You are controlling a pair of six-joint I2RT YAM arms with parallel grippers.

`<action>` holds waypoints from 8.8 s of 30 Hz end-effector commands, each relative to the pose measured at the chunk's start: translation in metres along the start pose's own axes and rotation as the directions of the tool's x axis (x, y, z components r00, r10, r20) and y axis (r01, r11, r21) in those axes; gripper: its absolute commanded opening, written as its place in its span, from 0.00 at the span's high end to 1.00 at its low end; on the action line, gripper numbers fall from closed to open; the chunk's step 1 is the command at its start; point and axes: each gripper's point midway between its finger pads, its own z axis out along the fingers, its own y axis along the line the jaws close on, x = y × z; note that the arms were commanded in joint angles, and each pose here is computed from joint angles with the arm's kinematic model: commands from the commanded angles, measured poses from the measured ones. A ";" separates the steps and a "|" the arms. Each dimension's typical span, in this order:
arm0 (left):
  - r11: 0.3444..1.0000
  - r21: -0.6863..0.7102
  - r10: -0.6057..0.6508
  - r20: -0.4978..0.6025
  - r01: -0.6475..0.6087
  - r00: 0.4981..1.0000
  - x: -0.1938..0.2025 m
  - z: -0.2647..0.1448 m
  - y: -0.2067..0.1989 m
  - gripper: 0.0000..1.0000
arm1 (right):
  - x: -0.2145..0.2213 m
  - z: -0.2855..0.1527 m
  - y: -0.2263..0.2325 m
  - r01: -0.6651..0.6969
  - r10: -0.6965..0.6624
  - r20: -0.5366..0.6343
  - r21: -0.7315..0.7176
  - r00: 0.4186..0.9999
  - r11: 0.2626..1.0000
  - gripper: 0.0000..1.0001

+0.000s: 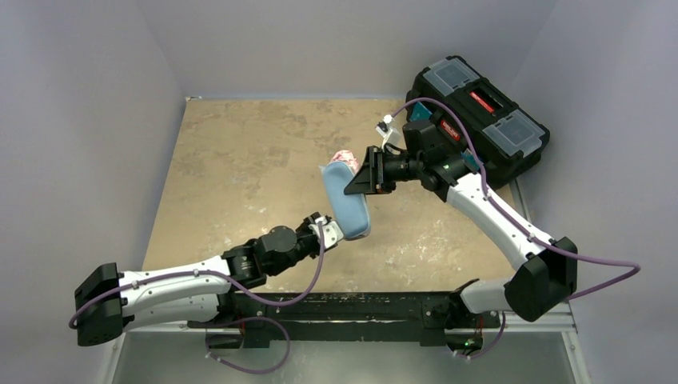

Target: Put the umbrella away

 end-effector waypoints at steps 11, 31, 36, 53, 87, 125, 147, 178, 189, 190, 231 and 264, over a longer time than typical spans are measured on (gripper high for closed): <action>0.999 -0.043 0.013 0.188 -0.005 0.982 -0.057 0.011 0.015 0.65 | -0.005 -0.008 0.020 0.055 -0.054 0.017 -0.079 0.998 0.995 1.00; 0.997 -0.039 0.076 0.245 -0.068 0.967 -0.071 0.010 0.017 1.00 | 0.001 0.007 0.002 0.034 -0.036 -0.047 -0.056 0.998 0.998 1.00; 0.996 -0.087 0.034 0.222 -0.014 0.974 -0.059 0.006 0.037 1.00 | -0.001 0.006 0.005 0.027 -0.030 -0.049 -0.061 0.998 0.998 1.00; 0.987 0.159 -0.037 0.219 0.002 0.975 -0.046 -0.018 -0.023 1.00 | -0.083 0.009 -0.009 -0.004 0.001 0.185 0.019 0.983 1.000 1.00; 0.700 0.292 -0.709 0.181 0.651 0.681 -0.151 0.032 -0.063 1.00 | -0.050 0.010 -0.088 -0.259 0.126 0.556 0.167 0.822 0.951 1.00; 0.330 -0.106 -0.926 -0.230 0.938 0.299 -0.021 0.019 -0.043 0.22 | 0.017 0.067 -0.121 -0.157 -0.081 0.477 0.438 0.875 0.885 1.00; 0.556 0.292 -0.829 0.140 0.778 0.541 -0.176 -0.096 0.066 0.00 | -0.054 -0.109 0.170 0.453 0.045 0.737 -0.462 0.674 0.763 1.00; 0.637 0.258 -0.767 0.126 0.726 0.629 -0.214 -0.081 0.088 1.00 | -0.046 -0.082 0.154 0.489 -0.167 0.677 -0.317 0.717 0.813 0.01; 0.696 0.003 -0.712 0.130 0.718 0.690 -0.201 -0.096 0.124 1.00 | -0.002 -0.064 0.076 0.585 -0.468 0.581 -0.017 0.666 0.811 0.01; 0.692 -0.013 -0.714 0.134 0.722 0.687 -0.200 -0.095 0.127 1.00 | 0.002 -0.059 0.074 0.593 -0.478 0.573 -0.017 0.665 0.805 0.03; 0.695 -0.093 -0.701 0.132 0.713 0.701 -0.205 -0.078 0.143 1.00 | -0.012 0.021 0.123 0.754 -0.631 0.633 0.112 0.448 0.648 0.80; 0.727 -0.084 -0.685 -0.164 0.682 0.710 -0.167 -0.089 0.102 1.00 | -0.073 -0.009 0.072 0.621 -0.712 0.502 0.372 0.491 0.690 1.00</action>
